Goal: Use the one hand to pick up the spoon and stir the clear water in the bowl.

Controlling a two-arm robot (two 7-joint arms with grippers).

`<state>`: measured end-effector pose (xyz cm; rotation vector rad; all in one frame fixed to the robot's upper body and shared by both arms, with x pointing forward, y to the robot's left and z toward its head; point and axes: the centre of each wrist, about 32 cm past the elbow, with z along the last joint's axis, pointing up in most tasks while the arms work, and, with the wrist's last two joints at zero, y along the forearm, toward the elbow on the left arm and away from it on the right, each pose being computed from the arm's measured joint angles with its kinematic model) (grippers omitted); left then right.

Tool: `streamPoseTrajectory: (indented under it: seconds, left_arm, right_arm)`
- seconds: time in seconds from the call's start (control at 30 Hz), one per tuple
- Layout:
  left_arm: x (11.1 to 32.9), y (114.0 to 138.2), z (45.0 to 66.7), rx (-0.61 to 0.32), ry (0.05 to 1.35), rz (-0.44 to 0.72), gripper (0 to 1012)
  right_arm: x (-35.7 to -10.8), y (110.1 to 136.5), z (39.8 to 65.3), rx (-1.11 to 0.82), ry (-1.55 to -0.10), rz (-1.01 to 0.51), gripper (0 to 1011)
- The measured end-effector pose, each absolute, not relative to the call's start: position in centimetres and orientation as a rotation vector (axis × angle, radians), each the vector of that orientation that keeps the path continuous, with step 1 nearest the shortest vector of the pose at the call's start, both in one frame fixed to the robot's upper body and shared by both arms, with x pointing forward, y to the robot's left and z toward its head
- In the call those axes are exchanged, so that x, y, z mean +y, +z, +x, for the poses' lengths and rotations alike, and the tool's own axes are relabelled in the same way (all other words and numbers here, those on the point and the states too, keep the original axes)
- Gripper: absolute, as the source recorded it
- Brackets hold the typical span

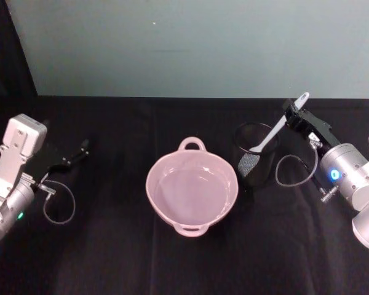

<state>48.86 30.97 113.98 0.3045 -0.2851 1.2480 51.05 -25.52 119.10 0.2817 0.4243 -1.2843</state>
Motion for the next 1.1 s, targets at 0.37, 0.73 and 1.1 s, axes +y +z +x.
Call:
streamPoseTrajectory:
  seconds: [0.37, 0.73, 1.1]
  left_arm:
    - [30.97, 113.98, 48.86, -0.285, 1.248, 0.305, 1011]
    - [30.97, 113.98, 48.86, -0.285, 1.248, 0.304, 1011]
    - [30.97, 113.98, 48.86, -0.285, 1.248, 0.304, 1011]
  right_arm:
    - [-25.51, 119.17, 51.05, 0.422, -1.285, 0.282, 396]
    - [-25.51, 119.21, 51.04, 0.421, -1.285, 0.281, 761]
    - [-25.41, 119.33, 50.90, 0.409, -1.276, 0.273, 1002]
